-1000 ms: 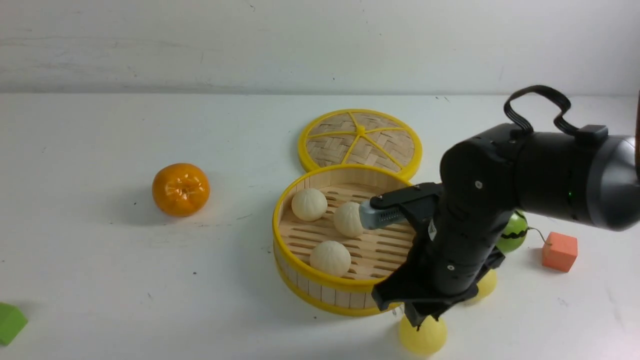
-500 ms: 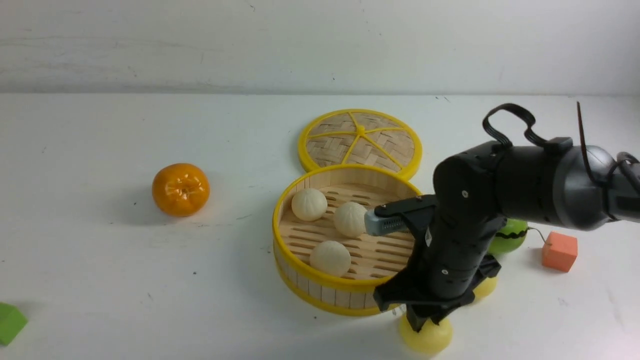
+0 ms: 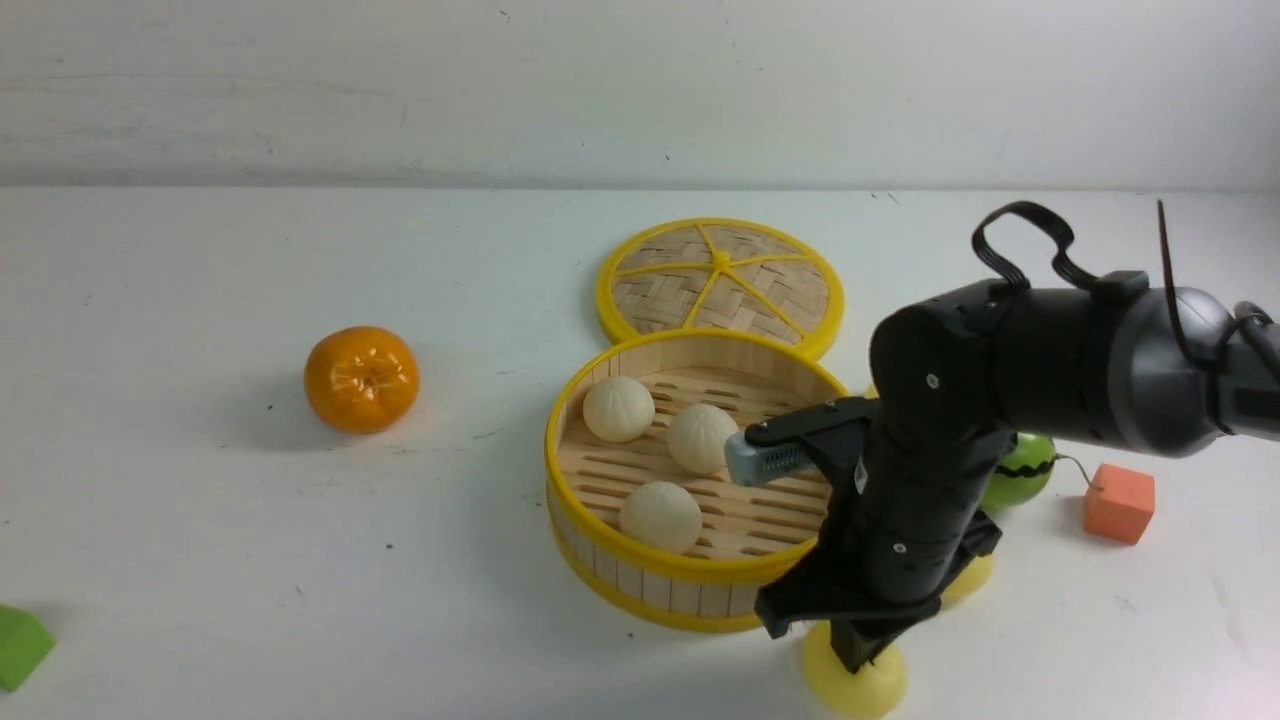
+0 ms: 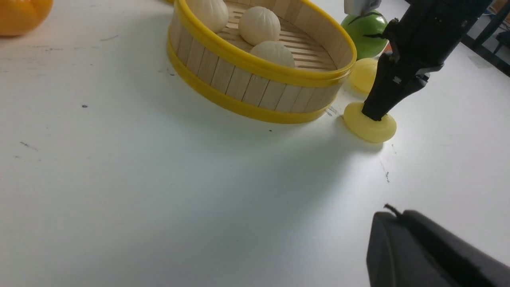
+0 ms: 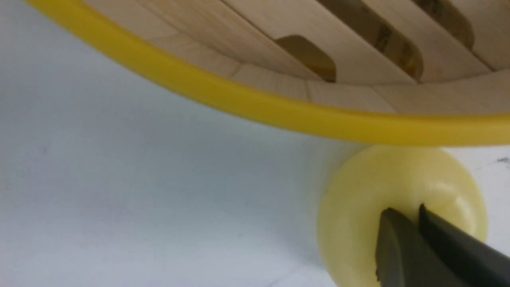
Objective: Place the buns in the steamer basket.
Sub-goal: Use the right arm to grab a steamed stuffed bun, then use the right arm to put the steamed stuffed bun into the steamer, then use the right arm to grab a steamed stuffed bun, then use the right arm to put the steamed stuffed bun into the steamer
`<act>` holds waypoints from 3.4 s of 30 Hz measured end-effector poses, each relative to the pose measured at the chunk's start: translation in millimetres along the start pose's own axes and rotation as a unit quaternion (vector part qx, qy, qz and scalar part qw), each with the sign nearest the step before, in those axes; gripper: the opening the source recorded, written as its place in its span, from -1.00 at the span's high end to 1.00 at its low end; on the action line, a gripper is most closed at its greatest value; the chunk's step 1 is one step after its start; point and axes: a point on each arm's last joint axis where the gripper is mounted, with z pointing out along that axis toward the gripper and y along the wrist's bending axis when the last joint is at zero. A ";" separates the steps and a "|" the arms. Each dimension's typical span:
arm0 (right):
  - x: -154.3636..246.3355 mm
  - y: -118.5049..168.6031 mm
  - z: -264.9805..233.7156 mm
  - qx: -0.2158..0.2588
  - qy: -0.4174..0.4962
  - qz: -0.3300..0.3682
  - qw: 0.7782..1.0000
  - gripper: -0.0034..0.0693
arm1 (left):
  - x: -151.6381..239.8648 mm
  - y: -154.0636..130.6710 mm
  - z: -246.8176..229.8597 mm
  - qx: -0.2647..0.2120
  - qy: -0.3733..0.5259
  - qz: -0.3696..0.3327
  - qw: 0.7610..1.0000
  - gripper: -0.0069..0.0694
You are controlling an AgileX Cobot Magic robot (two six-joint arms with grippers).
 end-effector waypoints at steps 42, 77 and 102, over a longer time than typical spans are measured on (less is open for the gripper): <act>-44.5 7.0 -117.3 0.029 -0.166 -0.041 0.985 -0.58 | 0.0 0.0 0.0 0.000 0.000 0.000 1.000 0.73; -11.9 -99.9 -16.5 -0.007 -0.118 0.161 0.980 0.18 | 0.1 0.0 0.0 0.000 0.000 -0.001 1.000 0.67; -29.5 -47.7 -100.0 -0.041 -0.227 0.056 0.971 0.89 | 0.1 0.0 0.0 0.000 0.000 -0.001 1.000 0.64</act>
